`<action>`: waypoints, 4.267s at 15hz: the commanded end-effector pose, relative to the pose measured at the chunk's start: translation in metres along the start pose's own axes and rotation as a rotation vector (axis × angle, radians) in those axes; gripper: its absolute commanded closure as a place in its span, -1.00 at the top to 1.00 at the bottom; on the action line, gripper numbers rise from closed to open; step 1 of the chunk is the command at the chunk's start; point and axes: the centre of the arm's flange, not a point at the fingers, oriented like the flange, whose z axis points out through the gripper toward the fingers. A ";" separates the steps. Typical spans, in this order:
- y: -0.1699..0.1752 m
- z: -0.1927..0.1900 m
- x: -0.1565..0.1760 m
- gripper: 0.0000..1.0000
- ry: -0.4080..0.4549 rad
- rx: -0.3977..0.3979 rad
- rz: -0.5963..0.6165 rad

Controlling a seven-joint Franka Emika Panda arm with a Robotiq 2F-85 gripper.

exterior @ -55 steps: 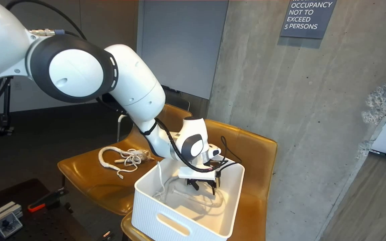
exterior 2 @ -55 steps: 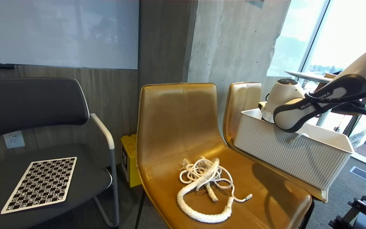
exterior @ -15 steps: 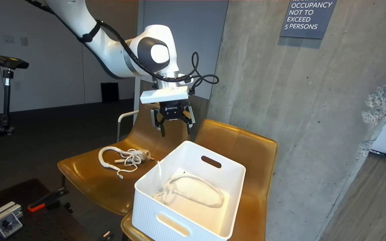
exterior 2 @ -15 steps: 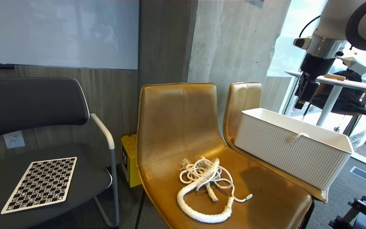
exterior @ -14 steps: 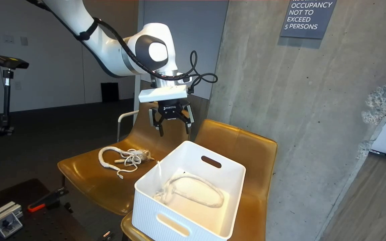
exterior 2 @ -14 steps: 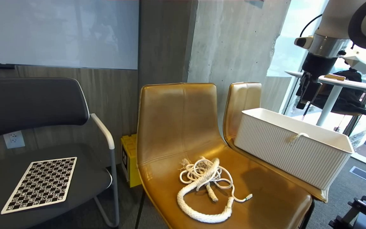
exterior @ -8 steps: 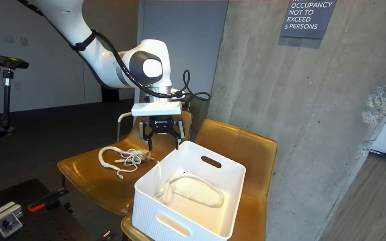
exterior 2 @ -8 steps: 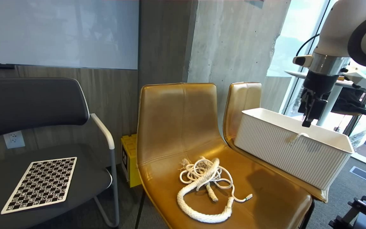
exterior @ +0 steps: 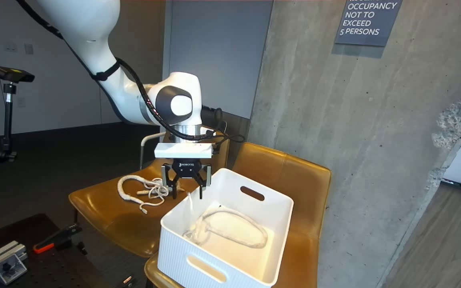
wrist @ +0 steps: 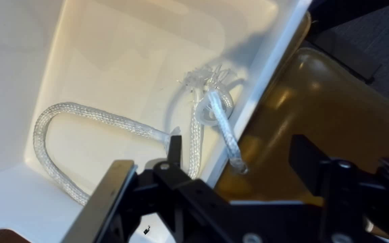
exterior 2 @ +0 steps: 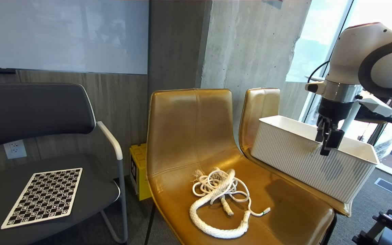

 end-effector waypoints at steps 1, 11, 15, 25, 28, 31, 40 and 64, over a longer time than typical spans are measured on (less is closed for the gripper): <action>0.003 0.000 0.006 -0.01 0.014 0.008 -0.017; 0.012 -0.009 0.002 -0.98 0.012 0.002 -0.015; 0.015 -0.007 -0.004 -0.44 0.010 0.005 -0.008; 0.026 -0.017 -0.014 0.76 0.021 -0.011 -0.033; 0.031 -0.020 -0.017 0.48 0.024 -0.018 -0.038; 0.033 -0.018 -0.019 0.22 0.027 -0.017 -0.044; 0.029 -0.009 -0.023 -1.00 0.026 -0.003 -0.047; -0.179 -0.289 0.214 -0.98 0.376 -0.224 -0.493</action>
